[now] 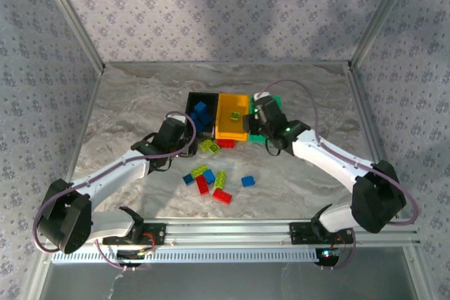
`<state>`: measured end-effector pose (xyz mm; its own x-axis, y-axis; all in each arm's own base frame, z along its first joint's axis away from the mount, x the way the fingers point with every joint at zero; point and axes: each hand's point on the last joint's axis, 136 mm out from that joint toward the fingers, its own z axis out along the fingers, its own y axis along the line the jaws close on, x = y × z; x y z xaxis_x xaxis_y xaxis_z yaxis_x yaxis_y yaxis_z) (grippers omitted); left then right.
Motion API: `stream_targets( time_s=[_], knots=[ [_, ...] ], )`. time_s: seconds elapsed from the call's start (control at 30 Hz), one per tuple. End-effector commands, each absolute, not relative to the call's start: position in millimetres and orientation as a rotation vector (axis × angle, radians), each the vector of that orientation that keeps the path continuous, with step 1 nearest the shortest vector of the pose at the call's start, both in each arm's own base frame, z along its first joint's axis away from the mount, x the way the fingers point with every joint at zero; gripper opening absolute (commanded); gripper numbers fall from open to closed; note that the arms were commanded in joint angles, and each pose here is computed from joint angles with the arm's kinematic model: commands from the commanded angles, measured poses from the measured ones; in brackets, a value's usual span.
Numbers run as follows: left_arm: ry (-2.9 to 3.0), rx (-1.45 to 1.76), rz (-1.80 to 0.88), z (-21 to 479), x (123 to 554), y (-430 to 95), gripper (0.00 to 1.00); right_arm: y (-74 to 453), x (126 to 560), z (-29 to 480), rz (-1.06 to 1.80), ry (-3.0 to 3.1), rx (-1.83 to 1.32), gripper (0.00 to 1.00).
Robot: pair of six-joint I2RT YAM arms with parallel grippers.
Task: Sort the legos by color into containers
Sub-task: Place the lego in the container, then pick up the lego from the center of the table.
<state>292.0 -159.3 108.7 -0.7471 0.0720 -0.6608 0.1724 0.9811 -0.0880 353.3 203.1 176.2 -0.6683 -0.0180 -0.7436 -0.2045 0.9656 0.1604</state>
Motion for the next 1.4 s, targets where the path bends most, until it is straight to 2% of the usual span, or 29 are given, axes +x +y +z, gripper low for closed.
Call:
stream_targets(
  time_s=[0.0, 0.2, 0.4, 0.47, 0.57, 0.8, 1.07, 1.37],
  knots=[
    [2.398, 0.17, -0.251, 112.9, 289.4, -170.2, 0.79, 185.0, 358.5, 159.4, 0.281, 2.336, -0.134, 0.47],
    [2.404, 0.191, -0.251, 113.4, 281.6, -172.6, 0.79, 165.9, 382.2, 148.6, 0.245, 2.355, -0.073, 0.48],
    [2.399, 0.177, -0.248, 113.9, 275.3, -167.5, 0.79, 162.2, 388.1, 138.1, 0.246, 2.376, -0.062, 0.49],
    [2.396, 0.175, -0.246, 114.3, 274.2, -166.5, 0.79, 161.2, 388.6, 134.7, 0.245, 2.393, -0.061, 0.61],
    [2.401, 0.176, -0.246, 113.6, 273.5, -166.3, 0.79, 164.5, 384.1, 139.5, 0.257, 2.387, -0.074, 0.64],
    [2.407, 0.169, -0.244, 110.9, 274.7, -167.0, 0.79, 214.7, 344.6, 147.4, 0.39, 2.403, -0.281, 0.63],
    [2.425, 0.118, -0.197, 102.0, 279.2, -162.4, 0.79, 301.5, 274.1, 103.0, 0.592, 2.501, -0.578, 0.63],
    [2.415, 0.135, -0.197, 107.9, 283.4, -165.8, 0.79, 349.6, 274.7, 61.8, 0.607, 2.555, -0.632, 0.64]
  ],
)
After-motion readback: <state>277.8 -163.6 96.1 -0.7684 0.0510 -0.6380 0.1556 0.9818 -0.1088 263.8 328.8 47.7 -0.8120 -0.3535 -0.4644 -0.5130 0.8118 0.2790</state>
